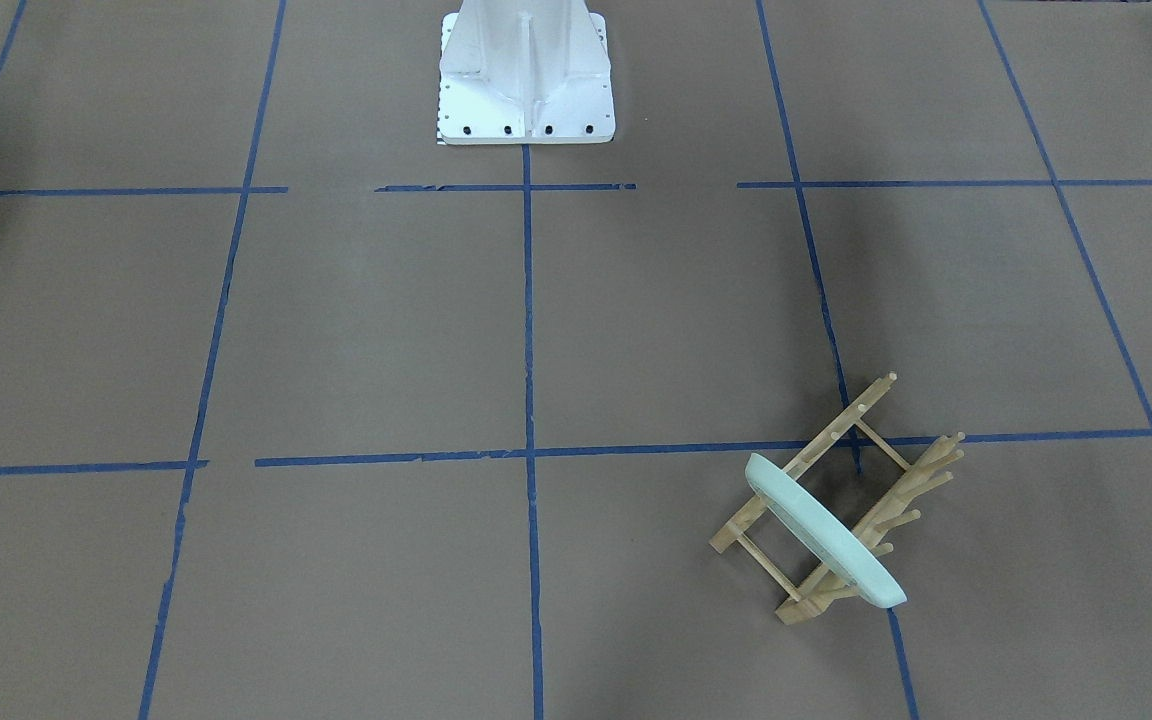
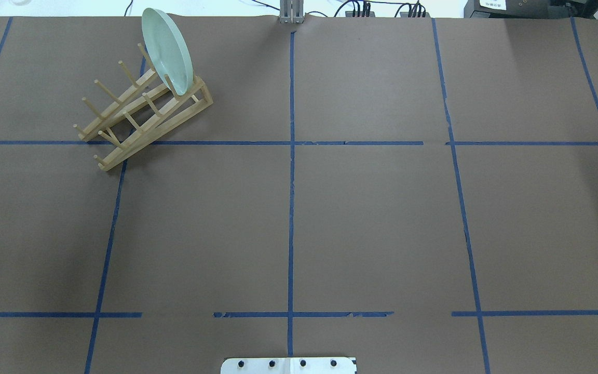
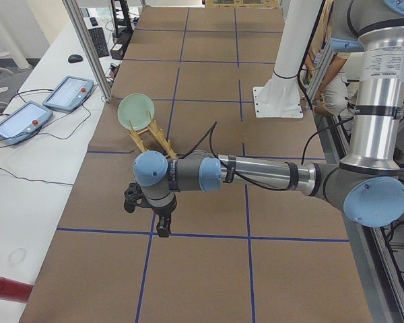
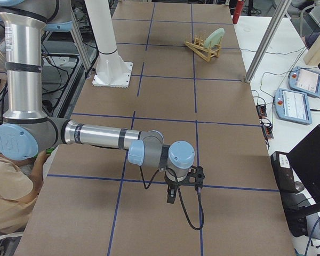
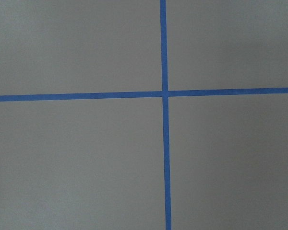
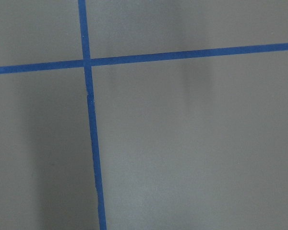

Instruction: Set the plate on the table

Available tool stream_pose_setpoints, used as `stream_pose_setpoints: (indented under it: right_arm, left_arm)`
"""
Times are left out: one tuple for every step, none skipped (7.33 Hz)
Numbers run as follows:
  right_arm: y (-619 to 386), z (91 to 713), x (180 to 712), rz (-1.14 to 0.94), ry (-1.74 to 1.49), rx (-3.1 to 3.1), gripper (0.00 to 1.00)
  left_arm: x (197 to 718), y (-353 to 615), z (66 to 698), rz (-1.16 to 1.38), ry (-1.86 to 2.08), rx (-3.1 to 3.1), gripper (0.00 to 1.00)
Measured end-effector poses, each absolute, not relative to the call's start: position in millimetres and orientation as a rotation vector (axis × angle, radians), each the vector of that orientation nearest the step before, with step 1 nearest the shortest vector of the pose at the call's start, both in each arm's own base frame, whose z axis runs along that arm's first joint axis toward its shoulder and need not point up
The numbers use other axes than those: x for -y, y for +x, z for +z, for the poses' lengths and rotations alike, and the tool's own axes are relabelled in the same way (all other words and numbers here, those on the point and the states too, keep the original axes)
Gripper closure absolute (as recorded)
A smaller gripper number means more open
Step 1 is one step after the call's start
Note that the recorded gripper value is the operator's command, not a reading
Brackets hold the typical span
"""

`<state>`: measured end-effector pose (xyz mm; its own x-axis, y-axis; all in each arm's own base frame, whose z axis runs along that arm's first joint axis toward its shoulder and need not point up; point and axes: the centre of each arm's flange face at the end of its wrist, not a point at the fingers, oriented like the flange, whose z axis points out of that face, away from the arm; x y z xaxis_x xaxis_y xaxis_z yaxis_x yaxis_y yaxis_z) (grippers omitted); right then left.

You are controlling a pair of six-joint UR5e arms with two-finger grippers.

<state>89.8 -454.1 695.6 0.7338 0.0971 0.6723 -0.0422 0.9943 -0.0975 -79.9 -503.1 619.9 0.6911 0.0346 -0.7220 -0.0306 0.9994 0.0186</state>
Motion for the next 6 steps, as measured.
stream_pose_setpoints:
  right_arm:
    - [89.8,695.6,454.1,0.077,-0.078,0.743,0.00]
    - [89.8,695.6,454.1,0.077,-0.077,0.743,0.00]
    - [89.8,695.6,454.1,0.077,-0.077,0.743,0.00]
    - [89.8,695.6,454.1,0.077,-0.077,0.743,0.00]
    - [89.8,695.6,454.1,0.077,-0.078,0.743,0.00]
    - [89.8,695.6,454.1,0.077,-0.077,0.743,0.00]
  left_arm:
    - [504.2,-79.8,617.6,0.035,0.003,-0.807,0.00]
    - [506.0,-79.9,609.6,0.036,0.006,-0.807,0.00]
    - [506.6,-80.2,601.2,0.038,0.013,-0.806,0.00]
    - [506.1,-80.7,596.7,0.039,0.019,-0.803,0.00]
    - [506.8,-80.9,592.6,0.043,0.028,-0.799,0.00]
    - [507.1,-80.7,590.6,0.046,0.036,-0.802,0.00]
